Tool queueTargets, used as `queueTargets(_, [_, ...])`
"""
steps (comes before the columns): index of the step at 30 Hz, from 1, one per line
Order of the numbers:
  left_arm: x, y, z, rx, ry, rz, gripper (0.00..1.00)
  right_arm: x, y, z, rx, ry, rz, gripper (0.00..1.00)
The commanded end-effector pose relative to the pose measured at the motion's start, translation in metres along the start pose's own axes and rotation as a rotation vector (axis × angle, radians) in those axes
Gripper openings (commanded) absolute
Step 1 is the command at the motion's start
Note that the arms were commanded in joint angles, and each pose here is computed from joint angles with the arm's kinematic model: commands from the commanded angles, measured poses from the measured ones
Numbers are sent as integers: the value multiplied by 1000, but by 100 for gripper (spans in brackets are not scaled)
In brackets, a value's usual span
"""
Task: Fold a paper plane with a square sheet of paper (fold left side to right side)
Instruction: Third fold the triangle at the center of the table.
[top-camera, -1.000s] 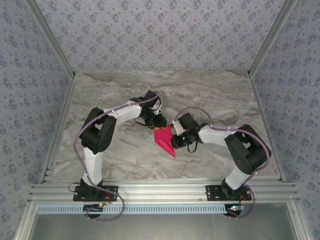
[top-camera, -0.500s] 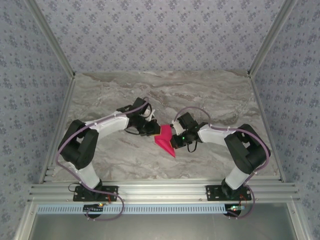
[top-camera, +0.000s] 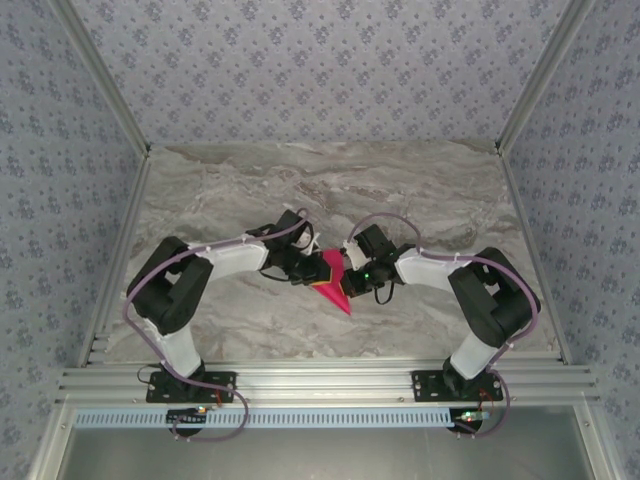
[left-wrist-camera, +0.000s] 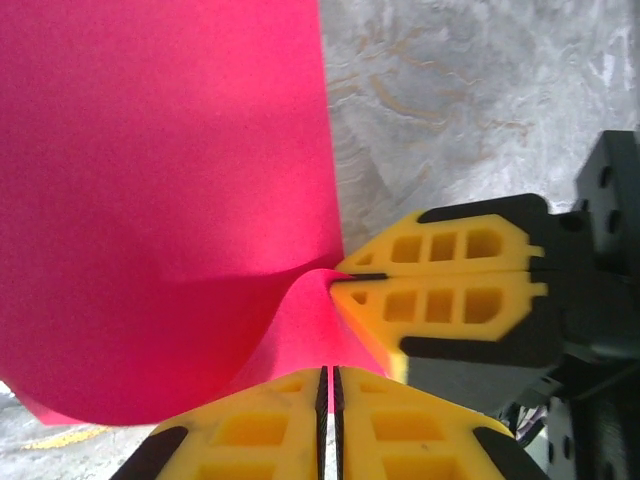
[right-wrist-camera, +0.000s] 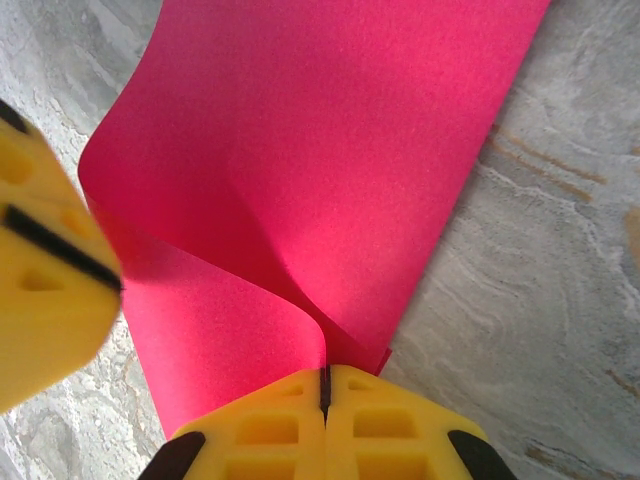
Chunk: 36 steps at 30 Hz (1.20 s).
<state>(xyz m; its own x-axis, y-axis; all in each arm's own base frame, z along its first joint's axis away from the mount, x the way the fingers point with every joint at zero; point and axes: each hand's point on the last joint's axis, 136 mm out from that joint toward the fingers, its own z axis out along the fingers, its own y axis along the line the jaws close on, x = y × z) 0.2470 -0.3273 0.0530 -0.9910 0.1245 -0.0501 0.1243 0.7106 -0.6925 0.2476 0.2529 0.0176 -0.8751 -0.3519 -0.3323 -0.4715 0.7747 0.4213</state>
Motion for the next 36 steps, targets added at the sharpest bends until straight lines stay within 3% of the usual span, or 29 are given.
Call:
queueTargets(1, [1, 5, 7, -11, 5, -3, 12, 46, -19, 12, 78, 166, 36, 0])
queueTargets(13, [3, 34, 21, -90, -1, -30, 12, 45, -18, 12, 73, 171, 35, 0])
queueTargets(26, [1, 42, 25, -131, 2, -33, 12, 34, -12, 5, 50, 145, 31, 0])
queueTargets(30, [4, 46, 25, -140, 7, -37, 12, 12, -4, -11, 17, 76, 29, 7])
queueTargets(36, [1, 36, 20, -115, -8, -31, 12, 0, -2, -22, -16, 42, 37, 0])
